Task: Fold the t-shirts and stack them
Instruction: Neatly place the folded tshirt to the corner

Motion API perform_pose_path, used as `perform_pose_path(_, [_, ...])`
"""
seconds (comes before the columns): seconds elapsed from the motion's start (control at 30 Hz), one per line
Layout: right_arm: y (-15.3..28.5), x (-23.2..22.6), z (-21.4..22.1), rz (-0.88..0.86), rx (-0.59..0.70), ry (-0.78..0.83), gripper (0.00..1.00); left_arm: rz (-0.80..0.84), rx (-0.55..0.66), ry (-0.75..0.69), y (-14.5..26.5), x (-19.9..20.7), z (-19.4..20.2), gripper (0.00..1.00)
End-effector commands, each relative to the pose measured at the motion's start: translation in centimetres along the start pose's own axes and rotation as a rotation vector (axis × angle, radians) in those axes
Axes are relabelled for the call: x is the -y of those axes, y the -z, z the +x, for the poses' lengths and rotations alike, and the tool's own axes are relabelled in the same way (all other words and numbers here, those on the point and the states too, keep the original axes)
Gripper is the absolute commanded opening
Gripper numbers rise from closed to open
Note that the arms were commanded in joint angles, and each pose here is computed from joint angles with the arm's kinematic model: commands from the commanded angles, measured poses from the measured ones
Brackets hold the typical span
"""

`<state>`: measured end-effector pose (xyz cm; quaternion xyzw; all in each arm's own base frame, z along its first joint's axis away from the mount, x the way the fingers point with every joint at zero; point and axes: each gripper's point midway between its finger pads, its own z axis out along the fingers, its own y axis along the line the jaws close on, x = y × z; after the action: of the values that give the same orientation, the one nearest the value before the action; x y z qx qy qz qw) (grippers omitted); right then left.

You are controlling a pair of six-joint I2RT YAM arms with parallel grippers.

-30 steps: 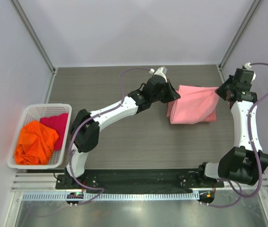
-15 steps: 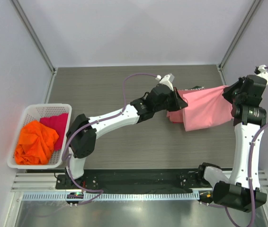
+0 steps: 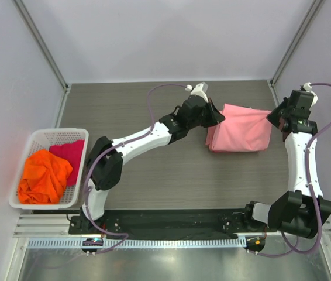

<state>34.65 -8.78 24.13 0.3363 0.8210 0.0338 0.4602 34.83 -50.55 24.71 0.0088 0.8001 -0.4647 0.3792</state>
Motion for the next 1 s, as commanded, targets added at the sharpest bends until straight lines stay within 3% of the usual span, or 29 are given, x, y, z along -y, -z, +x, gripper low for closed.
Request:
perform_pose_path(0.0, [-1.1,-1.0,-1.8,-0.034,0.057,-0.015,0.01,0.047,0.066,-0.008,-0.6,1.4,-3.1,0.00])
perform_pose_path(0.3, [-2.2,-2.6,-3.1,-0.096,0.079,-0.024,0.01,0.034,0.068,0.017,-2.1,-0.3,-3.6,0.00])
perform_pose_path(0.67, [6.0,-1.8,-3.5,-0.100,0.159,0.024,0.01,0.081,0.053,-0.028,1.2,3.3,0.2,0.00])
perform_pose_path(0.97, [9.4,0.0,-1.6,-0.062,0.174,0.045,0.01,0.096,0.070,-0.037,5.0,5.7,1.8,0.00])
